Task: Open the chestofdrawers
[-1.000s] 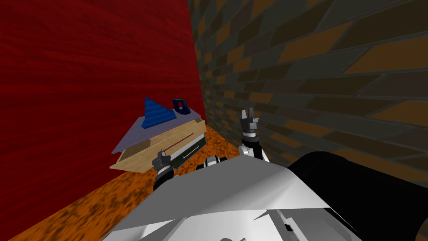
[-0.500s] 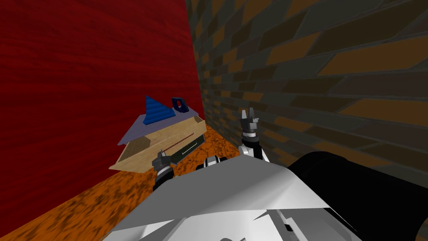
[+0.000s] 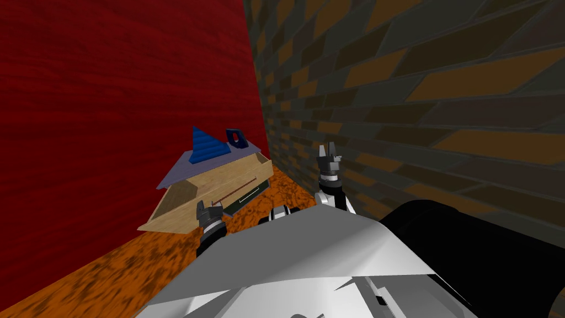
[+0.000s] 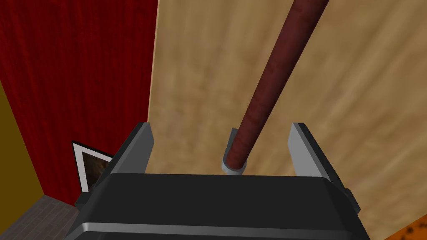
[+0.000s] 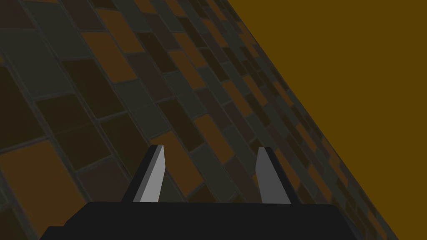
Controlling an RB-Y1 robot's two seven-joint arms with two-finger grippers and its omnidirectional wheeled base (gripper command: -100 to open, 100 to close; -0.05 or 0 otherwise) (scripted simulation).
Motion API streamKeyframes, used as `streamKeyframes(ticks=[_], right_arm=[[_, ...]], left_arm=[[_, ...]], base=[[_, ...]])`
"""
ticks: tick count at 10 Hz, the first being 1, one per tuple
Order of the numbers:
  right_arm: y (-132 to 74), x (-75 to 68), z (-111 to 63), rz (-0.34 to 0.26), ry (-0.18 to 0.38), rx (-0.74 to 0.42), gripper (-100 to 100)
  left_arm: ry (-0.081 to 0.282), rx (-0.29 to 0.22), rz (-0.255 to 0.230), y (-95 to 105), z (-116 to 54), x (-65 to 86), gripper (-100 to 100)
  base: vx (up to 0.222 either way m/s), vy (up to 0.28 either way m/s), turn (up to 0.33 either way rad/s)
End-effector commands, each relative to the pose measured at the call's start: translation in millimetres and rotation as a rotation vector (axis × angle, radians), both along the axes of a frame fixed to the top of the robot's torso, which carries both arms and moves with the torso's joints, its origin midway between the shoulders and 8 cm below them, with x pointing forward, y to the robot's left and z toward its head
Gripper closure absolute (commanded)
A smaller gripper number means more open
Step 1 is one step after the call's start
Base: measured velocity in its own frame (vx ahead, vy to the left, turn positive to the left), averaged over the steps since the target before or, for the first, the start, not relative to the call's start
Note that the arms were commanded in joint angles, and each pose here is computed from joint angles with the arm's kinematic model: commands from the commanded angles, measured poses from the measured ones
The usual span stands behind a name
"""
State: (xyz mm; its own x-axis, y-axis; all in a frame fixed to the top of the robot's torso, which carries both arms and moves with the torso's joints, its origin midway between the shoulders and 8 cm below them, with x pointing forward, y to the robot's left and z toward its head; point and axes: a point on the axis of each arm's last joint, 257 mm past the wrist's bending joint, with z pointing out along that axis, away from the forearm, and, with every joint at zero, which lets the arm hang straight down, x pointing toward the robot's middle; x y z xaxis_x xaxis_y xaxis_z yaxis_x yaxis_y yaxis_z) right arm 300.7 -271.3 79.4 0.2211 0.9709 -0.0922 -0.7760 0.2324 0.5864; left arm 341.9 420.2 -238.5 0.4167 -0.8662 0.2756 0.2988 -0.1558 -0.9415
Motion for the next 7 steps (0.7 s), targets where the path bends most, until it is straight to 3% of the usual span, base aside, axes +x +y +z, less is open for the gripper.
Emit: streamKeyframes(ticks=[1, 5, 7], right_arm=[[0.0, 0.0, 0.0, 0.0, 0.0, 0.0, 0], [0.0, 0.0, 0.0, 0.0, 0.0, 0.0, 0], [0.0, 0.0, 0.0, 0.0, 0.0, 0.0, 0]], left_arm=[[-0.003, 0.002, 0.0, 5.5, 17.3, -2.3, -100], [0.001, 0.004, -0.001, 10.2, 39.1, -7.9, -100], [0.014, -0.002, 0.0, 9.3, 32.4, -8.6, -100]], base=[[0.027, -0.013, -0.002], [0.008, -0.018, -0.003], [0.007, -0.004, 0.003]])
